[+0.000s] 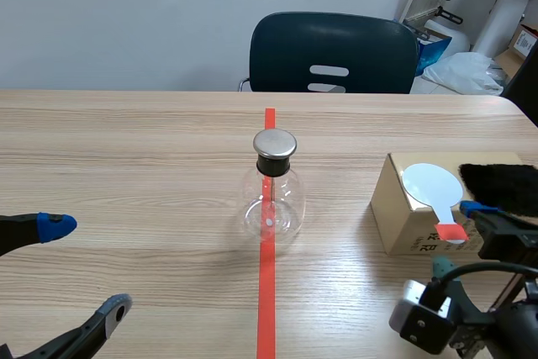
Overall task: Do the electroscope experiment.
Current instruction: 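Pick up the white charging plate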
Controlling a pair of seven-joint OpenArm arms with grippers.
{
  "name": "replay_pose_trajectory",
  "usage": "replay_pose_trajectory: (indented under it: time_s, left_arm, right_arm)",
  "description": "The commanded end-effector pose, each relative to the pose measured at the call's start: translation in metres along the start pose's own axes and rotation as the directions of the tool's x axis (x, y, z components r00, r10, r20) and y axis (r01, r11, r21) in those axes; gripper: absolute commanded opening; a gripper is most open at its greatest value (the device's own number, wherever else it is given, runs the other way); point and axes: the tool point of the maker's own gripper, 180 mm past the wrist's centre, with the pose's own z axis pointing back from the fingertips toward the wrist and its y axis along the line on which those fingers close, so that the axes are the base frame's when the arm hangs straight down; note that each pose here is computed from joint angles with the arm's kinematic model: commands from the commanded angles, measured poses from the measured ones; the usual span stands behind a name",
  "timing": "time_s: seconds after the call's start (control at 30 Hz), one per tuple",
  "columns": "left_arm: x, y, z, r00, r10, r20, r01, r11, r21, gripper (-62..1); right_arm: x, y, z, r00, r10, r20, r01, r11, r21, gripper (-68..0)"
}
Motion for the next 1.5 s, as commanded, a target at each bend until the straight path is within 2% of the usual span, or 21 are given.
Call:
replay_pose_trajectory:
  time_s: [0.0, 0.2, 0.27, 0.47, 0.73, 0.93, 1.13, 1.23, 1.47]
  left_arm:
    - [0.011, 0.001, -0.001, 0.999, -0.005, 0.037, 0.005, 1.0, -0.001, 1.4]
    - [0.011, 0.001, -0.001, 0.999, -0.005, 0.037, 0.005, 1.0, -0.001, 1.4]
    - [0.011, 0.001, -0.001, 0.999, -0.005, 0.037, 0.005, 1.0, -0.001, 1.4]
    - [0.011, 0.001, -0.001, 0.999, -0.005, 0.037, 0.005, 1.0, -0.001, 1.4]
    - [0.011, 0.001, -0.001, 0.999, -0.005, 0.037, 0.005, 1.0, -0.001, 1.4]
    - [0.011, 0.001, -0.001, 0.999, -0.005, 0.037, 0.005, 1.0, -0.001, 1.4]
    - [0.011, 0.001, -0.001, 0.999, -0.005, 0.038, 0.005, 1.0, -0.001, 1.4]
    - [0.011, 0.001, -0.001, 0.999, -0.005, 0.037, 0.005, 1.0, -0.001, 1.4]
    - [0.011, 0.001, -0.001, 0.999, -0.005, 0.037, 0.005, 1.0, -0.001, 1.4]
  right_arm:
    - [-0.005, -0.013, -0.004, 1.0, 0.024, -0.011, -0.024, 0.999, -0.04, -16.9]
    - [-0.005, -0.015, -0.006, 0.999, 0.032, -0.007, -0.032, 0.998, -0.044, -17.0]
    - [-0.004, -0.014, -0.006, 0.999, 0.039, -0.003, -0.039, 0.998, -0.041, -19.8]
    - [-0.003, -0.015, -0.006, 0.999, 0.047, 0.005, -0.047, 0.998, -0.041, -47.7]
    - [-0.004, -0.015, -0.006, 0.999, 0.048, 0.003, -0.048, 0.998, -0.041, -67.0]
    - [-0.004, -0.015, -0.006, 0.999, 0.05, 0.004, -0.049, 0.998, -0.042, -66.8]
    - [-0.01, -0.024, -0.006, 0.996, 0.087, 0.014, -0.086, 0.994, -0.07, -66.7]
    - [-0.017, -0.036, -0.005, 0.996, 0.085, 0.008, -0.084, 0.991, -0.1, -66.7]
    - [-0.029, -0.085, 0.0, 0.996, 0.088, 0.01, -0.084, 0.973, -0.216, -66.7]
